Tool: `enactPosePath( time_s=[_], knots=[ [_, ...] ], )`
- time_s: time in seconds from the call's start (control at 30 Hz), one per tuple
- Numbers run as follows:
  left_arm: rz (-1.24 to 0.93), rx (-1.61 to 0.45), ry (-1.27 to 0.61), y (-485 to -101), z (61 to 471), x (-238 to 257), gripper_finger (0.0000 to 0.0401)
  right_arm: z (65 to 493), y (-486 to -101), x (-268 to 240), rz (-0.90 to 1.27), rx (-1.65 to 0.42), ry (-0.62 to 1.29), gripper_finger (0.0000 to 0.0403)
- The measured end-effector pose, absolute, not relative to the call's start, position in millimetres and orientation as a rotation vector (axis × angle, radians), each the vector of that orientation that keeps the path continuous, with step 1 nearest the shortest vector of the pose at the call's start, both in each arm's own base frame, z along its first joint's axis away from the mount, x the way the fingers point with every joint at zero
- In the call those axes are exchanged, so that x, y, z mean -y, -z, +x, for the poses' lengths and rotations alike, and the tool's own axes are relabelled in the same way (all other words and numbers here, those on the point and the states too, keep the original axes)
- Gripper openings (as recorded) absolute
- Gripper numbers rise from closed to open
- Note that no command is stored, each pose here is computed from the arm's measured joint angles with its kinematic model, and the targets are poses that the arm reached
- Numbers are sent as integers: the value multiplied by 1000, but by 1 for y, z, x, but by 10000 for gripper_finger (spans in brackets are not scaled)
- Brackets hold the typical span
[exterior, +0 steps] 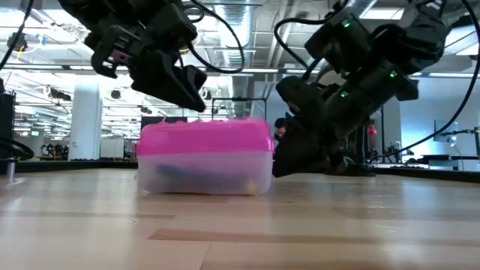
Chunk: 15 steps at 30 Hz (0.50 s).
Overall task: Pick & place school supplies into a supply box
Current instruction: Close the pink supply box
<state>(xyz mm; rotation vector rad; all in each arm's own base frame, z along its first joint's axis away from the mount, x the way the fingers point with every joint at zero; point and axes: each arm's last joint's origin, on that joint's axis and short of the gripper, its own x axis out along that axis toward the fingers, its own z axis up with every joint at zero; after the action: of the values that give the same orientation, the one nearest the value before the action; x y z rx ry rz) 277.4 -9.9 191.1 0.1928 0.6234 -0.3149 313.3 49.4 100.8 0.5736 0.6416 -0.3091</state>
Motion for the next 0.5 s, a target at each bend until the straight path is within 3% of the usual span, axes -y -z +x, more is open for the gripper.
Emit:
enactPosePath(
  time_s=[0.2, 0.5],
  knots=[
    [176, -623, 331, -180, 286, 16, 114, 317, -109, -47, 589, -632, 289, 92],
    [234, -580, 255, -204, 273, 12, 114, 301, -155, -56, 470, -576, 255, 92]
  ],
)
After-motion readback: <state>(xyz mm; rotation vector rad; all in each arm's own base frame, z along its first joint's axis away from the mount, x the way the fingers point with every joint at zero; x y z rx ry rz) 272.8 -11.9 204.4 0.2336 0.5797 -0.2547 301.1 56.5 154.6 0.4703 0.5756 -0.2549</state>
